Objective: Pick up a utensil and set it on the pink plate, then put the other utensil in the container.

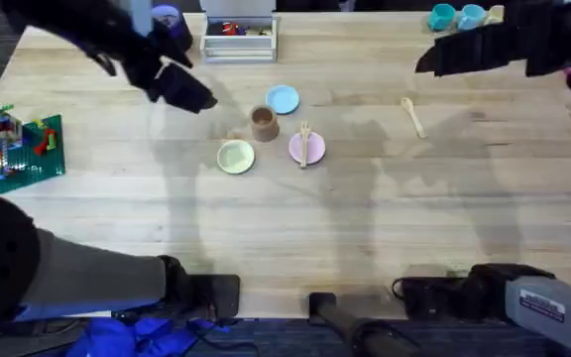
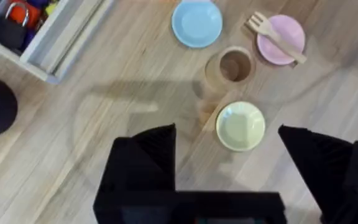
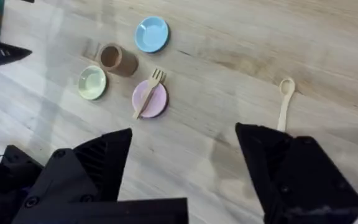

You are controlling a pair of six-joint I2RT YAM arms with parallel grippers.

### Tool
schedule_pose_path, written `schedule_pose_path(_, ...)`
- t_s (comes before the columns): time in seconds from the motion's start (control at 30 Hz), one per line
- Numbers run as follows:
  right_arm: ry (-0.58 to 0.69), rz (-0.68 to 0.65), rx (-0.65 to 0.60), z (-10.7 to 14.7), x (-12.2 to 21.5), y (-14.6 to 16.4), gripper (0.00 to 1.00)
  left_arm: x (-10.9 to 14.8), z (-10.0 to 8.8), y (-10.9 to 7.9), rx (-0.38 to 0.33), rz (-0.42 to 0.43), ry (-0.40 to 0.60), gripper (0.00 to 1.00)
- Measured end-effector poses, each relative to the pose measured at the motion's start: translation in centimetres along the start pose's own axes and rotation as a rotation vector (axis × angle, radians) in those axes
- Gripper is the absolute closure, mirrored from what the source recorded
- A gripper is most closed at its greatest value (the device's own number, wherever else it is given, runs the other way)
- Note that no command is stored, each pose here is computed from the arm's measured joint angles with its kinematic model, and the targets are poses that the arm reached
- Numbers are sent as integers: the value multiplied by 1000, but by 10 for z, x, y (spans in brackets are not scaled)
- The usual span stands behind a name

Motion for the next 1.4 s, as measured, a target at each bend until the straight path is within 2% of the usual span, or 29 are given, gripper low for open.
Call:
schedule_pose_path(0.13, 0, 0, 0, 0, 0, 0, 5, 8, 10, 6, -16, -25, -7, 7)
schedule_pose_path(0.33, 0, 0, 0, 0, 0, 0, 5, 7, 9, 21, -91, -90, -16, 8)
schedule_pose_path(0.47, 0, 0, 0, 0, 0, 0, 5, 6, 12, 15, -80, -57, -6, 7)
schedule_pose_path(0.63, 0, 0, 0, 0, 0, 0, 5, 5, 17, 5, -154, -7, 25, 7)
schedule_pose_path(0.77, 0, 0, 0, 0, 0, 0, 5, 0, 21, 6, -191, 19, 31, 7)
schedule_pose_path(1.03, 0, 5, 0, 0, 0, -1, 5, -22, 36, 12, -168, 95, 43, 7)
schedule_pose_path(1.3, 0, 6, -35, 0, 0, -1, 5, -22, 38, 12, -171, 97, 54, 7)
schedule_pose_path(1.4, 1, 49, -44, 1, 0, -6, 5, -22, 38, 12, -171, 97, 56, 7)
Point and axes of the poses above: each hand's point on the last joint's axis, 136 mm out from that joint toward the fingers, its own x axis back along the fingers, its own y axis along the line the jaws close on, z = x × y, the point moved 5 cm from there along x, back along the fingers, and after that the axes turned 13 degrees about -x, right-handed, at the moved point
